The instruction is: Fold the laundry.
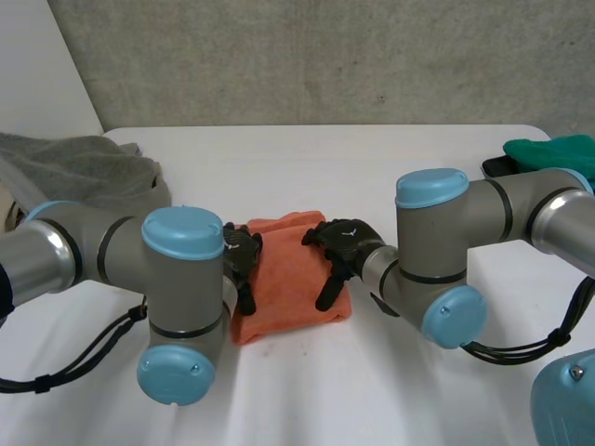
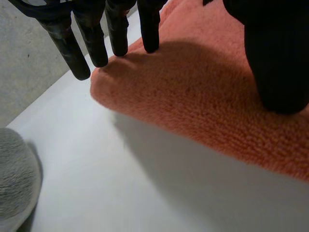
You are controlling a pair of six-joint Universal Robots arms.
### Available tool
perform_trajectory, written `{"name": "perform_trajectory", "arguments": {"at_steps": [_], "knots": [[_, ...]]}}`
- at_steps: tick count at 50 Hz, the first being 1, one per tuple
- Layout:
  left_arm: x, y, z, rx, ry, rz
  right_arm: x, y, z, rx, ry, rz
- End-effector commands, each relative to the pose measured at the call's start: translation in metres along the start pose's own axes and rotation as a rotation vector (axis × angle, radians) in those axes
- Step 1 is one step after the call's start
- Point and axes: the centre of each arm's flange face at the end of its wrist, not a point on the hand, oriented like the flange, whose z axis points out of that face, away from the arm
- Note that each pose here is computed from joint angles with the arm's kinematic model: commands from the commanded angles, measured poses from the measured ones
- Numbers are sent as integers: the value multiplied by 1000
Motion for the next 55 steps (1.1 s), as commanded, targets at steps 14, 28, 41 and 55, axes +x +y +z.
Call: {"name": "perform_trajectory", "arguments": {"at_steps": [14,28,41,55], "knots": [[-47,-107,-39,424,255,0,-22,-17,-76,290,93,-279],[-51,-100,-52,392,492,-78,-67,32,-36,300,6,-387],[-54,-100,-50,386,480,-86,-66,23,-12,347,24,-436],[-55,-100,-50,386,478,-89,-57,15,5,369,60,-422]]}}
